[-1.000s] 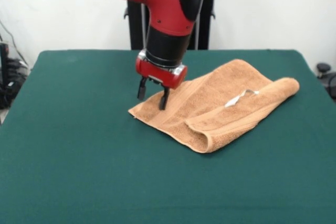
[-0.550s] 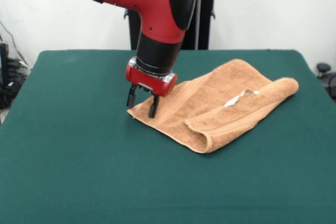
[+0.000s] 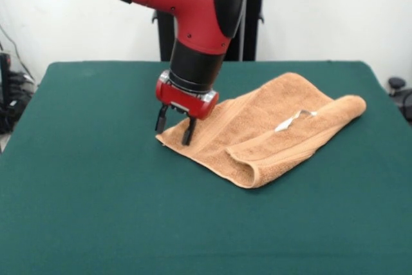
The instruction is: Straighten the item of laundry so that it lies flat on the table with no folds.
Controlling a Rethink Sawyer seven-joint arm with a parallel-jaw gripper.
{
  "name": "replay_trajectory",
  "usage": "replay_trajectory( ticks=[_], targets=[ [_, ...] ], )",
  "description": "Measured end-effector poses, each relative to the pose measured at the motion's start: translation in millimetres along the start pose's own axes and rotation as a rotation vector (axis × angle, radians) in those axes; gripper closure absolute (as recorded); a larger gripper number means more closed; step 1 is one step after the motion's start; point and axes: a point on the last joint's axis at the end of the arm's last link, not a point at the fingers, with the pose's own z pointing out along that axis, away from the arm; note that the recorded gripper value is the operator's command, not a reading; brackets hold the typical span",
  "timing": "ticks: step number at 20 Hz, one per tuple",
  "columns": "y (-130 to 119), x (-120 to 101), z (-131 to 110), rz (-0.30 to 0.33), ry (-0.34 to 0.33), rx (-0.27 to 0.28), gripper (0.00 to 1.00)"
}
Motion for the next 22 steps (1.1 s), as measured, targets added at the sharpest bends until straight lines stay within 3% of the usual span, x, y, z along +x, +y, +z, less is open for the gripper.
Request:
replay_trajectory(
  ticks=[11, 12, 22],
  targets=[
    [1.4, -2.3, 2.1, 0.0, -0.004, -0.001, 0.0],
    [1.9, -2.4, 2.2, 0.0, -0.004, -0.001, 1.0],
    [7.6, -4.4, 3.8, 0.009, -0.005, -0.019, 1.0]
  ],
)
